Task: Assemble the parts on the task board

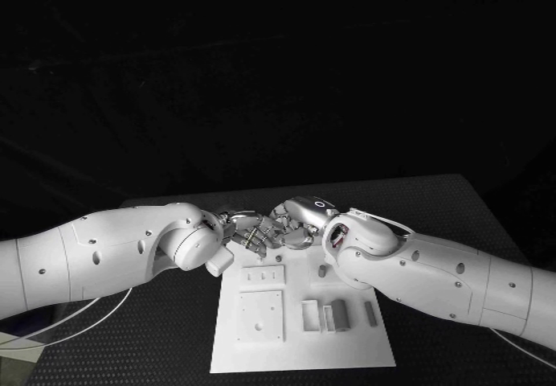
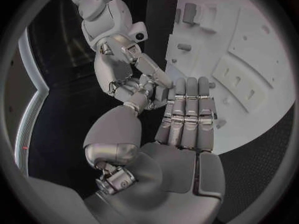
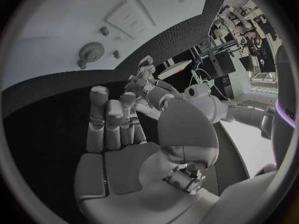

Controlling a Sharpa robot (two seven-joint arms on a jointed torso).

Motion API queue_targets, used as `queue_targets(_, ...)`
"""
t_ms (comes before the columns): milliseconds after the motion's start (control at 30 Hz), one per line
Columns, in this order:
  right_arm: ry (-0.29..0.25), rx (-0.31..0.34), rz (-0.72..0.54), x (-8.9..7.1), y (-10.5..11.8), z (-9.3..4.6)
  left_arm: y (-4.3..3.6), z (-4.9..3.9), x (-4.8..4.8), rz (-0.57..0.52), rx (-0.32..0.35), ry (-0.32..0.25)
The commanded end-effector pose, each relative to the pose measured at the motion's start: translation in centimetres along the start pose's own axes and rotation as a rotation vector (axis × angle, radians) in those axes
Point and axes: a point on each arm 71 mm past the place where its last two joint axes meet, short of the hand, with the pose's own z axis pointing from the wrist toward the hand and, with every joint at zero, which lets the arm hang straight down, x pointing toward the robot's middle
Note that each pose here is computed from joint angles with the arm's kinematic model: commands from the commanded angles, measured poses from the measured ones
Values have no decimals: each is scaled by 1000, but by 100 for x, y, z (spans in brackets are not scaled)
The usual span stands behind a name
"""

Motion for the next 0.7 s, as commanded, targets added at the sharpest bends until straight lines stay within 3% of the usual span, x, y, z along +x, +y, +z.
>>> queue_targets(33,28,-49,-1,56,92,1,-86,-1,41,15,38,6)
queue_targets(700,50,-28,-11,84,27,2,-83,-5,25,19,39,-9)
